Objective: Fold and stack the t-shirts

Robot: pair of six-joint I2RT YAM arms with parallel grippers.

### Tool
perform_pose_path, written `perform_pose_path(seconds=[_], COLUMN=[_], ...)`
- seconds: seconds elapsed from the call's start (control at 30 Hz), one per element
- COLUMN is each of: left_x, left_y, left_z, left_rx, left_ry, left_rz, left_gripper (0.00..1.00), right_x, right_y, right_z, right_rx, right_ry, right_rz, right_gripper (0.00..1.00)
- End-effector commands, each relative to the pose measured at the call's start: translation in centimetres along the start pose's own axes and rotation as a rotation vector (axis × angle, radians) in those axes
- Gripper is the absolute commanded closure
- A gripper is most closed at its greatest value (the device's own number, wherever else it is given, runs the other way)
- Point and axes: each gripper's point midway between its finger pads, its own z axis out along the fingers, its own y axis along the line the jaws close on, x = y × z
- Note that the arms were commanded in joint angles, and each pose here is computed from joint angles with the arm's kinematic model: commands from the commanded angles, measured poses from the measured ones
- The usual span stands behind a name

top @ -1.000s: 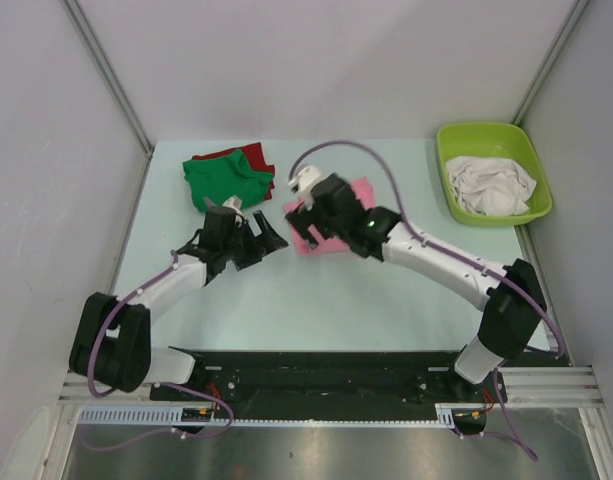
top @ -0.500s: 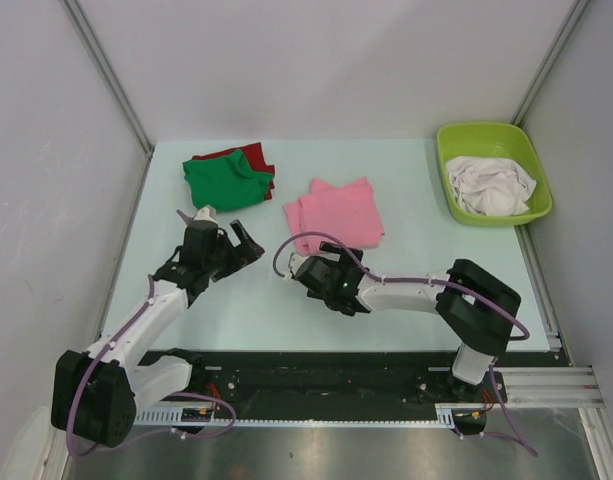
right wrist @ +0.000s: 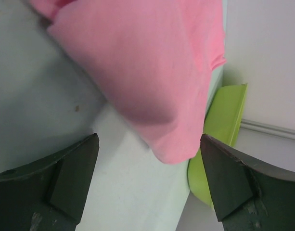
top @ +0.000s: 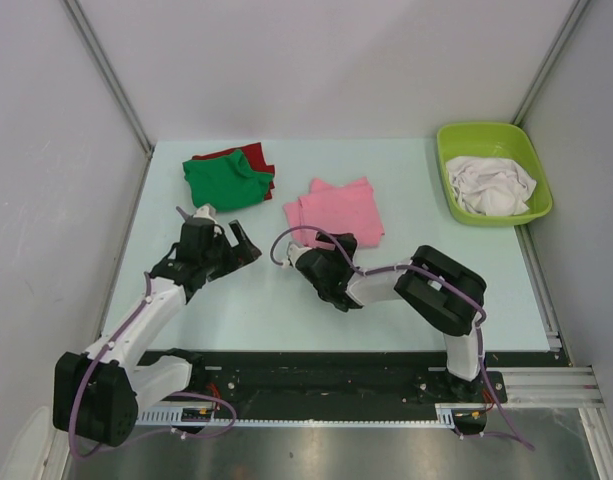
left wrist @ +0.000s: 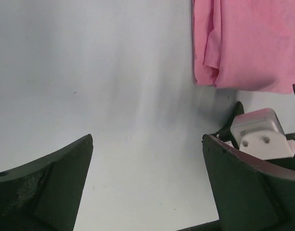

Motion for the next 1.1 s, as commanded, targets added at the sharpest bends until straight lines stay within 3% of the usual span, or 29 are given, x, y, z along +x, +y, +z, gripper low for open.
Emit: perform_pose_path(seconds=[0.0,0.2,0.37,0.4,0.53,0.73,1.07], left_x=[-2.0,-1.8,-1.6,-1.4,-0.2,2.6,3.1], left_y=[-1.6,-2.0,-2.2,-2.2,-2.8,-4.6,-7.9], left_z=[-0.7,0.0,0.2,0.4,1.4,2.9,5.1], left_rx=[0.044,0.056,0.070,0.074,0.115,0.281,0.463], left_ry=[-0.019,0.012,0.017,0.030,0.092,0.150,0.149], left_rz=[0.033,0.016,0.008,0.005,-0.007,-0.190,-0.375], left_gripper=[0.00,0.00,0.00,0.00,0.00,0.00,0.00], right_x=[1.0,1.8,2.0,1.9,1.3,0.9,0.6], right_y=[2.7,2.3,2.6,2.5,2.0,0.5,-1.9], right_z=[2.6,4.9,5.9,5.9,5.5,4.5,3.2], right_rx=[-0.111,-0.157,-0.192,-0.194,-0.203,-0.202,-0.188], right_ry=[-0.011,0.022,0.039,0.037,0.021,0.007,-0.008], right_rz=[0.026,0.096,0.119,0.129,0.181,0.209,0.252], right_gripper=[0.11,0.33,0.81,0.98,1.00,1.00,1.00])
